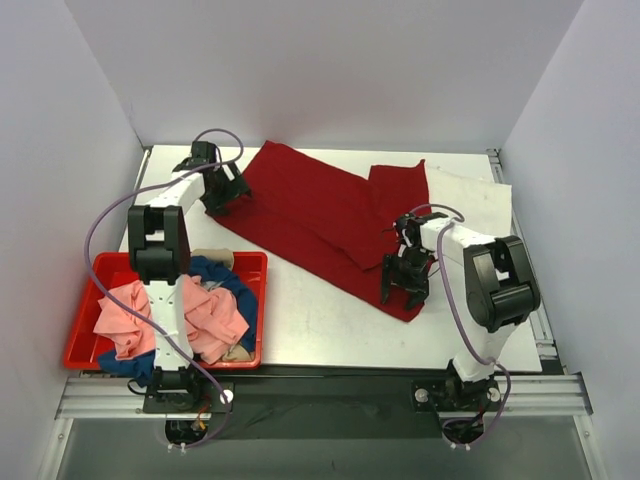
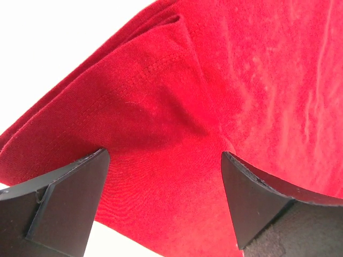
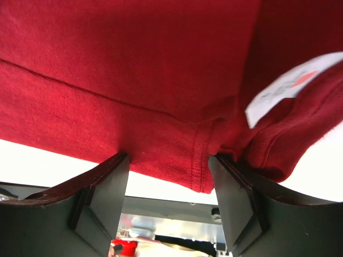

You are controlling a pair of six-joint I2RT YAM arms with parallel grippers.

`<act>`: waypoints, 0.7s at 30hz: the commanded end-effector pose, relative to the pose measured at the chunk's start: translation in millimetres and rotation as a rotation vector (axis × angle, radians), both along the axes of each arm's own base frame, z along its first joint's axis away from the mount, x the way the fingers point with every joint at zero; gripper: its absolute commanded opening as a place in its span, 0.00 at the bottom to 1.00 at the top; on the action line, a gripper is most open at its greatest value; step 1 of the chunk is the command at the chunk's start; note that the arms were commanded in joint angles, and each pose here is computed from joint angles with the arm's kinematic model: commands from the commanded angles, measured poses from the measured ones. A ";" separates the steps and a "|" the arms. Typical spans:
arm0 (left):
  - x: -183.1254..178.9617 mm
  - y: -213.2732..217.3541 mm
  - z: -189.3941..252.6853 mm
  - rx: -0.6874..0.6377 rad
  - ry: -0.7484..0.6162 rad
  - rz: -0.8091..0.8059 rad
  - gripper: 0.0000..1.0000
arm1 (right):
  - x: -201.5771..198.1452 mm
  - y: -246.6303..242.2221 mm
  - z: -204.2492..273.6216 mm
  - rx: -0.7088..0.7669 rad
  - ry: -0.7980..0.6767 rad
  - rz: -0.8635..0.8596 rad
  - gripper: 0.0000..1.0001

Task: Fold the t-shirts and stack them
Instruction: Fold the flattened tshirt in 1/3 of the way

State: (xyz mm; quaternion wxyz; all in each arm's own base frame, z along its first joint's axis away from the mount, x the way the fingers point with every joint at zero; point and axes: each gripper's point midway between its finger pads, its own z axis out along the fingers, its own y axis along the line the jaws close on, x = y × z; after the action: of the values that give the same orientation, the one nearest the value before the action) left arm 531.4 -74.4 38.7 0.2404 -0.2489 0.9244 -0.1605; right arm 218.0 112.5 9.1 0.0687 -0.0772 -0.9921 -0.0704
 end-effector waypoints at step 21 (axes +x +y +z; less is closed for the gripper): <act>37.6 29.8 71.1 0.289 -0.118 -0.053 0.97 | 23.4 65.8 97.2 0.115 -0.192 0.166 0.65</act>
State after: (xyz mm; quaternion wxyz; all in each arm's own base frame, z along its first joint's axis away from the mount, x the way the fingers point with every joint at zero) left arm 557.6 -15.5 43.2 0.2600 -0.2208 0.9390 -0.0429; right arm 220.3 187.0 64.2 0.0405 0.0222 -0.9905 -0.1295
